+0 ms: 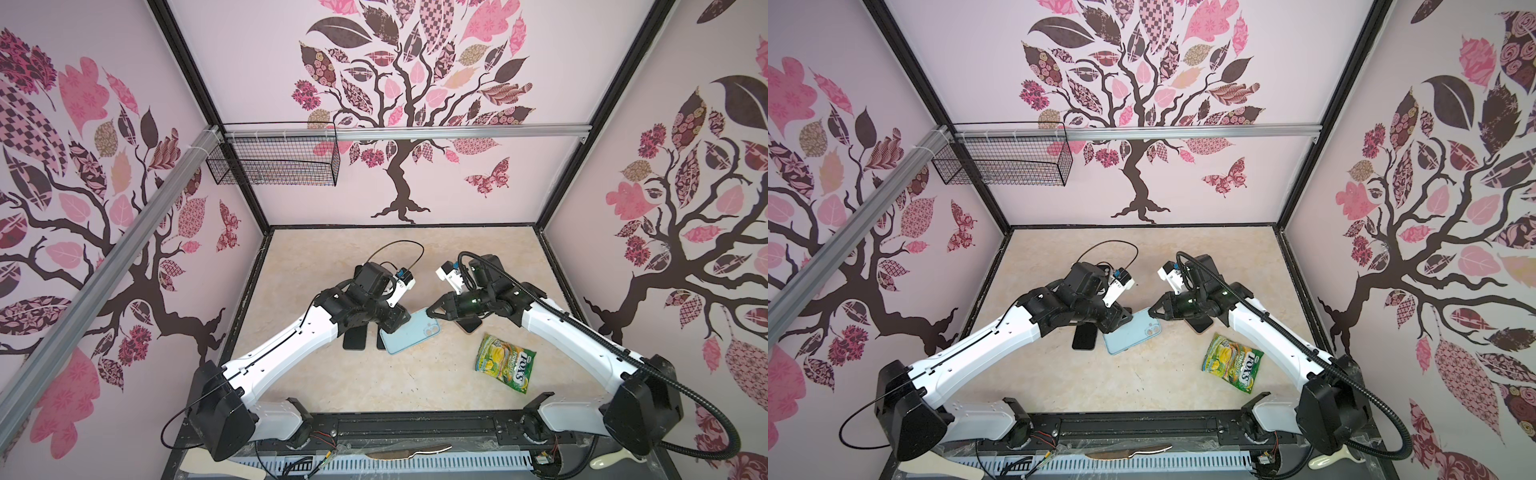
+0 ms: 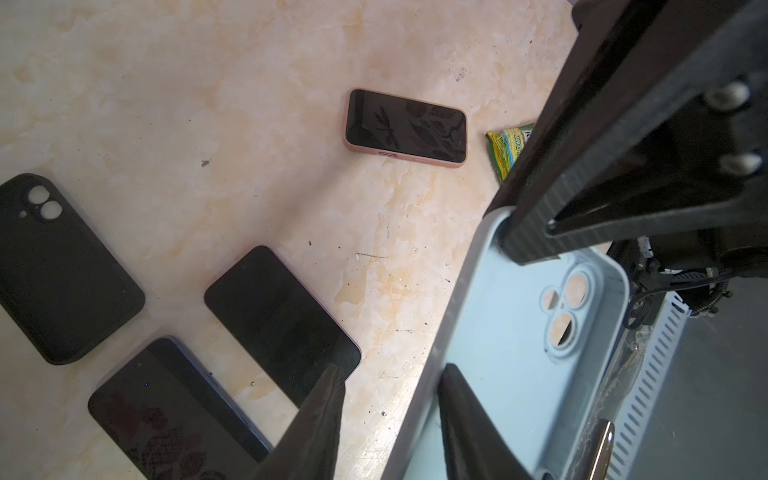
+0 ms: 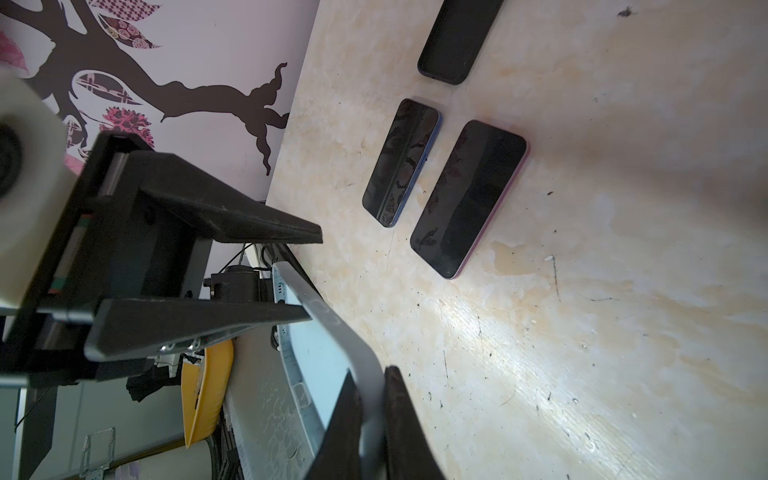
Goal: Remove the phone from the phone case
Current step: 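Grasp the pale blue case with the left gripper while the right releases and withdraws, then lay the pale blue case beside the black case with the left gripper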
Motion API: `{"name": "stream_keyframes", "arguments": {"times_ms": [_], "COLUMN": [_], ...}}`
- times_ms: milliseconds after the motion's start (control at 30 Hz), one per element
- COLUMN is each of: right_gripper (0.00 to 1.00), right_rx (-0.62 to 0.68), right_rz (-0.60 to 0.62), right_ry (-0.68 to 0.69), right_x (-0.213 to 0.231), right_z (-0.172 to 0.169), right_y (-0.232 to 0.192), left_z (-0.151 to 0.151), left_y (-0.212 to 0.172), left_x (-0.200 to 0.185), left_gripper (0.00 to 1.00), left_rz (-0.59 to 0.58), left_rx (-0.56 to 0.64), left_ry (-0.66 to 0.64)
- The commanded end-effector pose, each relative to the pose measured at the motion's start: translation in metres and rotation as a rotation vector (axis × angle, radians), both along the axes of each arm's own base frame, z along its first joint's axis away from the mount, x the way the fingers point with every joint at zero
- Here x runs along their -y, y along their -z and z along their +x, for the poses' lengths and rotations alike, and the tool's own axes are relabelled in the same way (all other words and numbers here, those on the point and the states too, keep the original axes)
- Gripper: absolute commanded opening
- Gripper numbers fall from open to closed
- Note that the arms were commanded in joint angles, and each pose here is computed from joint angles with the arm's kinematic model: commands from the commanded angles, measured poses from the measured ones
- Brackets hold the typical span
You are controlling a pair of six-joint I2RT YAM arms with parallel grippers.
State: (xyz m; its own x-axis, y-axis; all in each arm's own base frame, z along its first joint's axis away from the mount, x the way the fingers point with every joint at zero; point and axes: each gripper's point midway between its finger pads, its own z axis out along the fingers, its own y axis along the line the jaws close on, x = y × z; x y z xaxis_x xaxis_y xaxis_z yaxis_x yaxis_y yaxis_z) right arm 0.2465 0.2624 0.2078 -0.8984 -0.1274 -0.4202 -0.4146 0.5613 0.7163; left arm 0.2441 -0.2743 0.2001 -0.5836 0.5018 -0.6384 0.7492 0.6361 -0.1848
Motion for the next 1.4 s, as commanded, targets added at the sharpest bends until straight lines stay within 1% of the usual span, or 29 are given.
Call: {"name": "stream_keyframes", "arguments": {"times_ms": [0,200,333,367,500,533,567,633,700,767,833,867,900,933,1000,1133,1267,1367], "right_gripper": [0.00,0.00,0.00,0.00,0.00,0.03,0.11,0.29,0.51,0.65,0.73,0.81,0.86,0.89,0.92,0.94,0.96,0.99], "right_rx": [0.026,0.024,0.029,0.033,0.074,0.089,0.112,0.161,0.227,0.297,0.355,0.380,0.400,0.420,0.466,0.523,0.582,0.605], "right_rz": [0.017,0.028,0.026,0.023,0.010,0.006,-0.005,-0.028,-0.059,-0.091,-0.102,-0.104,-0.101,-0.091,-0.065,-0.070,-0.075,-0.090], "right_ry": [-0.019,-0.025,-0.018,-0.014,0.037,0.057,0.086,0.153,0.248,0.360,0.465,0.511,0.550,0.577,0.641,0.731,0.745,0.722], "right_x": [-0.004,-0.005,-0.004,-0.004,0.001,0.003,0.007,0.016,0.030,0.048,0.065,0.073,0.079,0.084,0.095,0.112,0.118,0.116], "right_z": [0.001,0.001,0.002,0.003,0.010,0.012,0.016,0.024,0.033,0.043,0.049,0.051,0.052,0.052,0.052,0.053,0.054,0.055], "right_y": [-0.015,-0.017,-0.017,-0.018,-0.024,-0.026,-0.029,-0.035,-0.042,-0.048,-0.052,-0.053,-0.053,-0.052,-0.051,-0.043,-0.037,-0.033], "left_z": [0.002,-0.003,-0.002,-0.002,0.005,0.008,0.013,0.022,0.034,0.046,0.056,0.061,0.066,0.071,0.082,0.103,0.123,0.140], "left_y": [-0.009,-0.006,-0.006,-0.006,-0.007,-0.008,-0.008,-0.010,-0.012,-0.012,-0.009,-0.008,-0.005,-0.003,0.005,0.022,0.041,0.049], "left_x": [0.002,0.007,0.007,0.007,0.003,0.002,-0.001,-0.005,-0.012,-0.018,-0.022,-0.023,-0.025,-0.026,-0.030,-0.038,-0.044,-0.051], "left_gripper": [0.32,0.12,0.02,0.00,0.00,0.00,0.00,0.00,0.00,0.00,0.00,0.00,0.00,0.00,0.00,0.00,0.00,0.00], "left_rz": [0.000,-0.006,-0.003,0.000,0.015,0.020,0.030,0.043,0.055,0.077,0.095,0.102,0.108,0.112,0.134,0.159,0.117,0.104], "left_rx": [0.023,0.000,0.003,0.006,0.025,0.036,0.048,0.073,0.103,0.126,0.134,0.134,0.133,0.134,0.122,0.071,0.001,-0.010], "left_ry": [0.017,0.046,0.045,0.041,0.008,-0.012,-0.039,-0.092,-0.171,-0.247,-0.308,-0.339,-0.371,-0.400,-0.467,-0.577,-0.651,-0.717]}}
